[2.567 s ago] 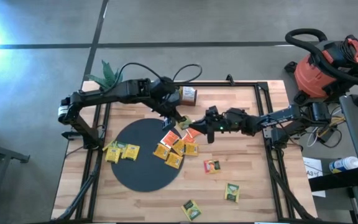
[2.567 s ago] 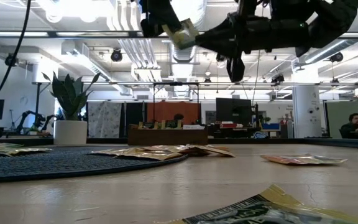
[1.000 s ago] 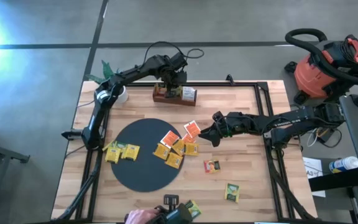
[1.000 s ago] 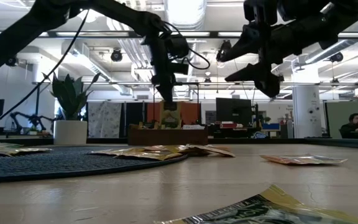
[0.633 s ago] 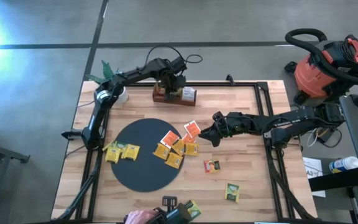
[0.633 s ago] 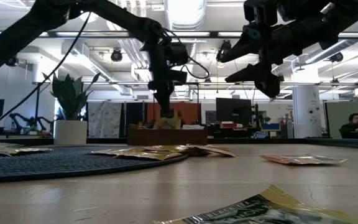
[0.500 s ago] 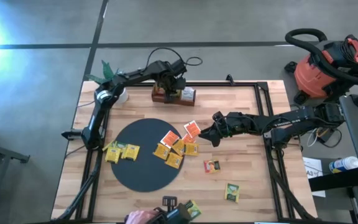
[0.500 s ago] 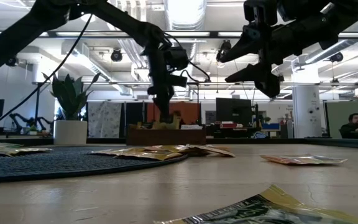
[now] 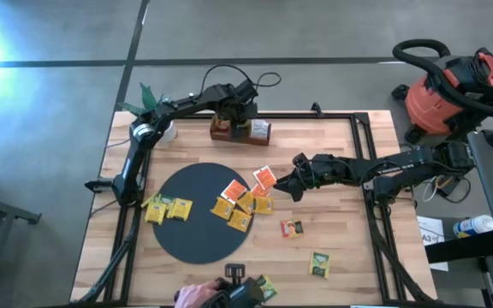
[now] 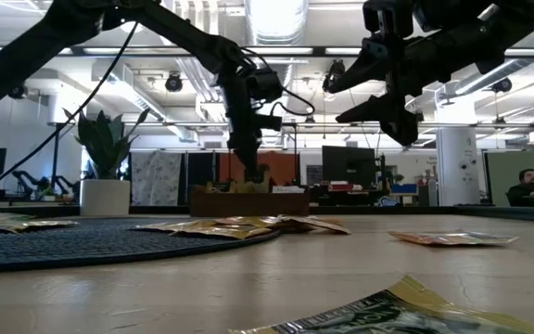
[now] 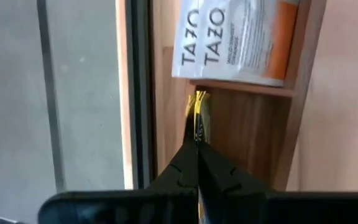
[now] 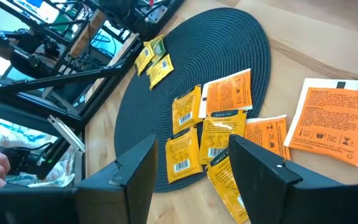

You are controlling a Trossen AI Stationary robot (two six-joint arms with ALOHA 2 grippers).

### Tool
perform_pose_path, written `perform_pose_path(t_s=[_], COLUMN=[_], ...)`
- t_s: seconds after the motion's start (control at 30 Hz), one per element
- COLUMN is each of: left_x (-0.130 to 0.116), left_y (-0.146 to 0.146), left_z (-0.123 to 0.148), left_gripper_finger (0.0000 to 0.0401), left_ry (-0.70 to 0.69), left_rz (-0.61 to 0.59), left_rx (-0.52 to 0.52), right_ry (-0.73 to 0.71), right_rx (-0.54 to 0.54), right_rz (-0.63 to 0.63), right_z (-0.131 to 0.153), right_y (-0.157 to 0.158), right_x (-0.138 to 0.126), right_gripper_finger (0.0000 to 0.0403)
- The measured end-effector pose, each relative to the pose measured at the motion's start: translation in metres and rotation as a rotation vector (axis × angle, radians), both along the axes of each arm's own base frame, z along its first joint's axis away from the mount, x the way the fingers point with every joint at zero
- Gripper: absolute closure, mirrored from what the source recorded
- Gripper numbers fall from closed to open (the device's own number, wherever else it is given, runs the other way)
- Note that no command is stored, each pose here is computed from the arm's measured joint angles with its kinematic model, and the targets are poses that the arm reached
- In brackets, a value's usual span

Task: Pick & Place Tea
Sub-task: Put the yellow tea bag into the middle section of the wooden organizer

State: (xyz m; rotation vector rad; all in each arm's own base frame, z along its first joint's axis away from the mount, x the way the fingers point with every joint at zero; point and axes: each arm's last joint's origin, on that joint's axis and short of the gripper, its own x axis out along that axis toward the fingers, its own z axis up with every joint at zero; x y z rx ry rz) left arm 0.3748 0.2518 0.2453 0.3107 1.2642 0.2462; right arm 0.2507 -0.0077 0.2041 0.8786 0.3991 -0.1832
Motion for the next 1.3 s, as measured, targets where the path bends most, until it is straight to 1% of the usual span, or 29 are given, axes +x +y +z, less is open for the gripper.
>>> perform_pose_path(t_s=[0.1, 0.2, 0.27, 0.4, 0.5, 0.57, 0.7, 0.77, 0.83, 0.9, 0.97, 1.03, 1.1, 1.17, 1.23, 1.3], left_x=[-0.001, -0.002, -0.002, -0.002, -0.001, -0.001, 0.001, 0.002, 0.001, -0.002, -0.007, -0.014, -0.019, -0.025, -0.032, -0.039], left_y=[0.0, 0.0, 0.001, 0.0, -0.001, -0.003, -0.009, -0.016, -0.028, -0.046, -0.067, -0.09, -0.114, -0.141, -0.168, -0.194], left_z=[-0.004, -0.006, -0.005, -0.005, -0.004, 0.0, 0.017, 0.034, 0.053, 0.073, 0.089, 0.098, 0.1, 0.097, 0.092, 0.081], left_gripper_finger=[0.0401, 0.0398, 0.0388, 0.0351, 0.0327, 0.0318, 0.0314, 0.0314, 0.0314, 0.0314, 0.0314, 0.0314, 0.0314, 0.0314, 0.0314, 0.0314], left_ry=[0.028, 0.032, 0.02, 0.02, 0.065, 0.086, 0.087, 0.059, -0.015, -0.126, -0.234, -0.286, -0.32, -0.322, -0.315, -0.279], left_rz=[0.017, 0.037, 0.062, 0.076, 0.08, 0.079, 0.102, 0.151, 0.218, 0.27, 0.273, 0.217, 0.146, 0.079, 0.037, 0.009], left_rx=[0.024, 0.025, 0.019, 0.027, 0.096, 0.139, 0.234, 0.293, 0.322, 0.278, 0.158, -0.009, -0.169, -0.286, -0.338, -0.343], right_ry=[0.0, 0.0, 0.0, 0.0, 0.0, 0.001, 0.001, 0.001, 0.0, 0.0, 0.016, 0.057, 0.121, 0.197, 0.275, 0.333], right_rx=[0.0, 0.001, 0.007, 0.005, 0.005, 0.007, 0.003, 0.002, -0.004, -0.012, -0.013, -0.011, 0.007, 0.029, 0.057, 0.071], right_rz=[0.0, 0.0, -0.003, -0.007, -0.008, -0.009, -0.011, -0.01, -0.008, -0.004, -0.002, 0.0, 0.019, 0.053, 0.093, 0.124], right_z=[0.0, 0.0, 0.0, 0.0, 0.0, 0.0, 0.0, 0.0, 0.0, 0.0, -0.001, -0.005, -0.011, -0.017, -0.023, -0.027], right_y=[0.0, 0.0, 0.0, 0.0, 0.0, 0.0, 0.0, 0.0, 0.0, 0.0, 0.0, 0.0, 0.001, 0.002, 0.005, 0.009], right_x=[0.0, 0.0, 0.0, 0.0, 0.0, 0.0, 0.0, 0.0, 0.0, 0.0, -0.001, -0.002, -0.005, -0.01, -0.014, -0.018], right_gripper_finger=[0.0209, 0.0209, 0.0209, 0.0209, 0.0209, 0.0209, 0.0209, 0.0209, 0.0209, 0.0209, 0.0209, 0.0209, 0.0209, 0.0209, 0.0209, 0.0209])
